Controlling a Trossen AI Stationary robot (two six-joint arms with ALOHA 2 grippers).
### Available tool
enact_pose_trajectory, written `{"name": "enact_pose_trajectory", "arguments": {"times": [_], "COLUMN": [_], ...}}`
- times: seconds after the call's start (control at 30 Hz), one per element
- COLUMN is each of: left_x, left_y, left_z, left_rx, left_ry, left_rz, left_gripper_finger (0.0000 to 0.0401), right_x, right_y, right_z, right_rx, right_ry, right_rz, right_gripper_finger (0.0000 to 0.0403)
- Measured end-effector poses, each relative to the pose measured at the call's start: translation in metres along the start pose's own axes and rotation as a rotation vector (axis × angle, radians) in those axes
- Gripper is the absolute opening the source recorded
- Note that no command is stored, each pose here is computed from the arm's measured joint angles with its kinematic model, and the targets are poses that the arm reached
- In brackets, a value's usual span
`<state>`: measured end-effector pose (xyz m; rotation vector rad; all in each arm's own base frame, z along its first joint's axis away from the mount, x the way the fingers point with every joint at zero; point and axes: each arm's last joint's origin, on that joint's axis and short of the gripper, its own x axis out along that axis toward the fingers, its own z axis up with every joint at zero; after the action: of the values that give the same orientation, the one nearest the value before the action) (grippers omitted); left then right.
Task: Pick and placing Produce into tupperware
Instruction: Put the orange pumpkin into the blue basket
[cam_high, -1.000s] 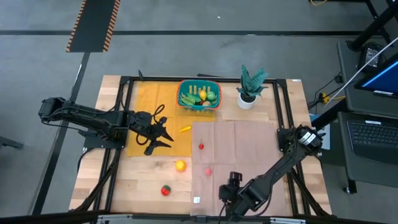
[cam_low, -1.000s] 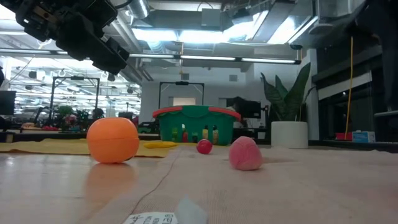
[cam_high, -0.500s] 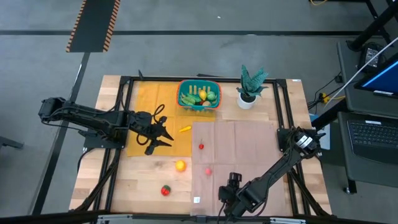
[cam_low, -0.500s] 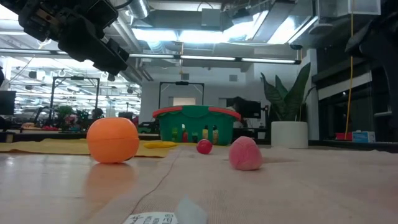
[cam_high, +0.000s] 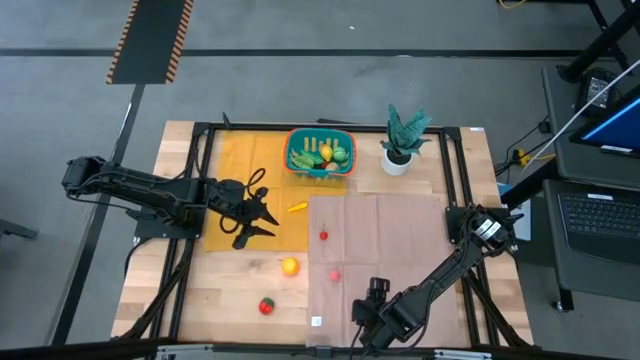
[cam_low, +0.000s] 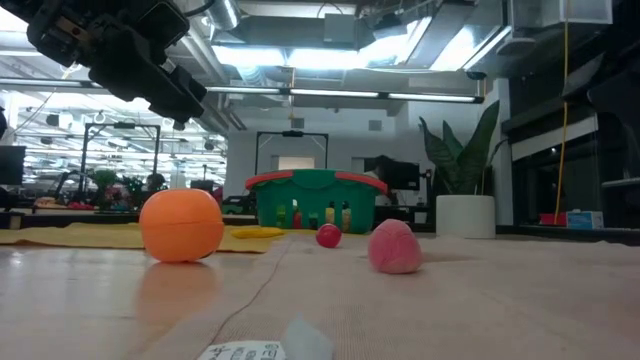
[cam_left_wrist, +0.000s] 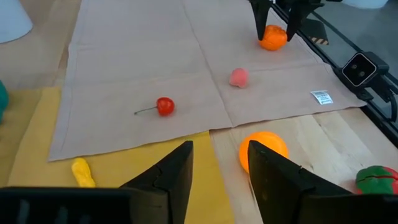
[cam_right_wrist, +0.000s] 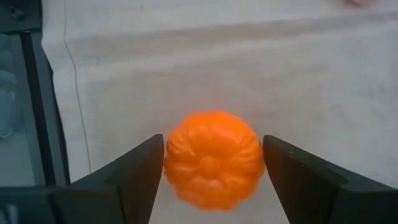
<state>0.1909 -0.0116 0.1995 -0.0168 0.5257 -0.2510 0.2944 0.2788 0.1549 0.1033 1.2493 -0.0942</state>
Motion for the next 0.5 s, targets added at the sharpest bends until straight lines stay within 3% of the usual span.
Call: {"name": "enact_pose_trajectory", "arguments": {"times": [0.5], "left_x": [0.0000], "left_y": [0.0000], "left_z": [0.0000], "left_rx": [0.000], "left_ry": [0.000], "left_rz": [0.000], "left_gripper_finger": [0.0121], "right_x": [0.0009], "right_y": [-0.0025], "right_z": [0.0013], "right_rx": [-0.018], "right_ry": [0.044], "right_rz": [0.021], "right_gripper_finger": [0.0275]}}
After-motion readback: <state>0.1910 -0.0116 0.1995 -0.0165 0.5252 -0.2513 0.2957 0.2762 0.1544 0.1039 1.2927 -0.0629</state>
